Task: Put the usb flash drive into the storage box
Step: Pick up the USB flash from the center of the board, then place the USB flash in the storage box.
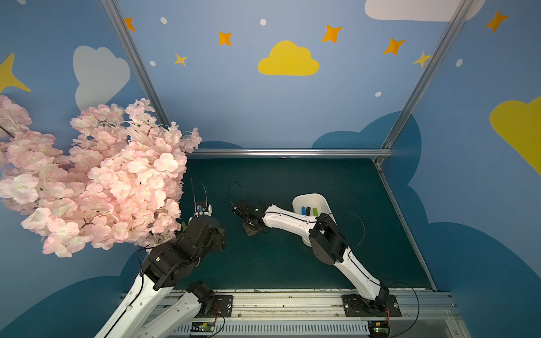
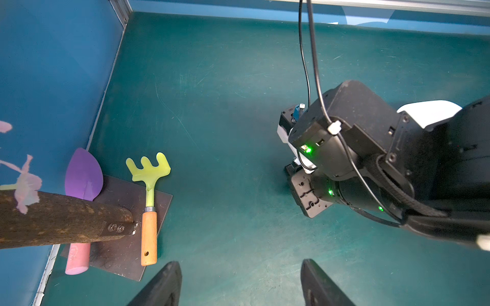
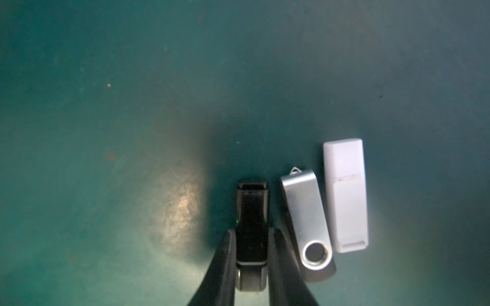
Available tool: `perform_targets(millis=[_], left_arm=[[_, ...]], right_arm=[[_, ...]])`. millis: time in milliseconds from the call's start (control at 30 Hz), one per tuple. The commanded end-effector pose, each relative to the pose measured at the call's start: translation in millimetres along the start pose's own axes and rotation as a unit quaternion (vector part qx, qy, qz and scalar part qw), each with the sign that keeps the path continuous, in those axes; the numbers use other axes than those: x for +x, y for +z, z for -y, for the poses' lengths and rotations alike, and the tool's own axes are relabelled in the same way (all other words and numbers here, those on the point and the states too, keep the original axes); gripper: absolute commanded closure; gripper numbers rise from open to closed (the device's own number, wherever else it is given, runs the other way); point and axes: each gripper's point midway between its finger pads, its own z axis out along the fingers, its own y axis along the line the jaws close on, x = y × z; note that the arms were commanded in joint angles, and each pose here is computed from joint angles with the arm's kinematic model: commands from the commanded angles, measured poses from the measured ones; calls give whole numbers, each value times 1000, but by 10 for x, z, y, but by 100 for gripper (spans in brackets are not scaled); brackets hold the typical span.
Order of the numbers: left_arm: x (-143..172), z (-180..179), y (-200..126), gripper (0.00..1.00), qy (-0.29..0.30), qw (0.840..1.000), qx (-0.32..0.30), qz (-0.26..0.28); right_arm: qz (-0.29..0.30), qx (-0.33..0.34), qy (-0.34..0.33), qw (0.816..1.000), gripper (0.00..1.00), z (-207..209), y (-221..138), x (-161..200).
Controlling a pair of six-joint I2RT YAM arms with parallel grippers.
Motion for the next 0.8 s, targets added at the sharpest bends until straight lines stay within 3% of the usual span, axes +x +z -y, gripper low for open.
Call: perform_targets(millis=[0, 233, 467, 600, 767], left_arm=[[8, -2, 14, 26, 3, 1000, 0, 0], [10, -6, 10, 25, 1, 1000, 0, 1], [20, 16, 35, 25, 5, 1000, 0, -6], [20, 24, 39, 25, 6, 1000, 2, -6], [22, 31, 42, 25, 7, 1000, 5, -6]], right_arm=[[5, -3, -31, 999, 86, 55, -289, 46], [83, -51, -51, 994, 87, 91, -1090, -37], [142, -24, -14, 990, 86, 775, -1681, 75], [134, -20, 55, 989, 86, 1331, -1698, 255], [90, -4, 147, 985, 86, 1932, -1455, 646]])
